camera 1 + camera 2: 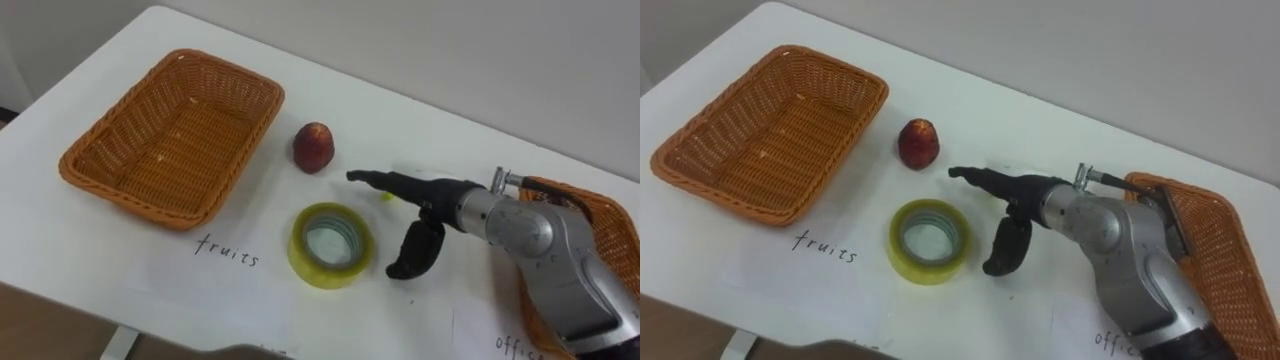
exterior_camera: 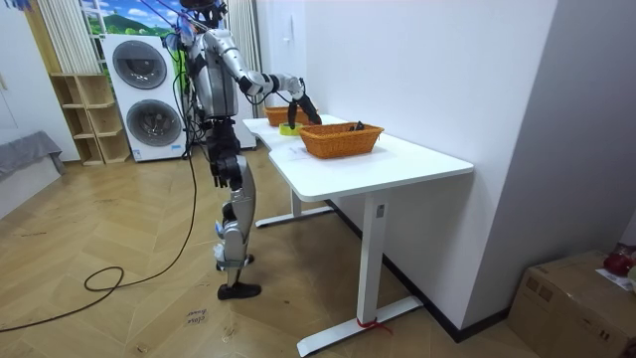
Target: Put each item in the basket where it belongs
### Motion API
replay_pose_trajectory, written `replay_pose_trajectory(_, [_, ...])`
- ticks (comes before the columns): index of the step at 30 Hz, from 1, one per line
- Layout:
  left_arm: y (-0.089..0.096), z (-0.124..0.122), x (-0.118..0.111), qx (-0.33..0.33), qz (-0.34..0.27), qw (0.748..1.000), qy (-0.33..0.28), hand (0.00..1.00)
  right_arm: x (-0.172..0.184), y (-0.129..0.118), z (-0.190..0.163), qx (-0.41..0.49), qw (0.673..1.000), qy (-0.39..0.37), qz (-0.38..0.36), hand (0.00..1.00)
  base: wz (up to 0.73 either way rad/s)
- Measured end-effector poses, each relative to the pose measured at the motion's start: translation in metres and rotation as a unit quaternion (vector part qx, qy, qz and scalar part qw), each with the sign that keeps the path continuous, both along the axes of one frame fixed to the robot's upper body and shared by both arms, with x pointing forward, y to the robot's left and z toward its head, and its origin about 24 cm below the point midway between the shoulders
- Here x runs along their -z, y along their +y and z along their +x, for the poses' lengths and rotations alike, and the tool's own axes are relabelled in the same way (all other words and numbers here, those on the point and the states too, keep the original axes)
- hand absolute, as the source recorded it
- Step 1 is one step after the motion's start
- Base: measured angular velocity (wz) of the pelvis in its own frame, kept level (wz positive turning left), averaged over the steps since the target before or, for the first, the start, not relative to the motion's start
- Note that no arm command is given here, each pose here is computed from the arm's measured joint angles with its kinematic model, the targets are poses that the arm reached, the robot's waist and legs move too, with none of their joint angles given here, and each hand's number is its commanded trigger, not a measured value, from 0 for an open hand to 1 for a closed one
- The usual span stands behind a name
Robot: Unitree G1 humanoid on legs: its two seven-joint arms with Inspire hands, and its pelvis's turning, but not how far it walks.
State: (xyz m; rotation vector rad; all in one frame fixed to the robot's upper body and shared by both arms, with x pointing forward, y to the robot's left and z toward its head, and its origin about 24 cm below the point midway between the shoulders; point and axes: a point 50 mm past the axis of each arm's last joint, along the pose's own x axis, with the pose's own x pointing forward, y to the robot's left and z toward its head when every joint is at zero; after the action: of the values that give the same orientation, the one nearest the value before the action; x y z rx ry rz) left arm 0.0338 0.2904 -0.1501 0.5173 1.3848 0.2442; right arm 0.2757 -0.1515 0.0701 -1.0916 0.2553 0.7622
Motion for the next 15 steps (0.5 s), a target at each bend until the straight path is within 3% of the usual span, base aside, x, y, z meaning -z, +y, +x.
replay_pose_trajectory(9, [0.0, 0.003, 0.0, 0.003, -0.006, 1.0, -0.011, 0.0, -0.001, -0.013, 0.008, 0.016, 1.0, -0.002, -0.022, 0.0, 0.0])
replay_pose_trajectory(15, [0.001, 0.0, -0.001, -0.007, -0.007, 1.0, -0.011, 0.0, -0.025, -0.009, 0.017, 0.014, 0.998, -0.062, -0.021, 0.0, 0.0])
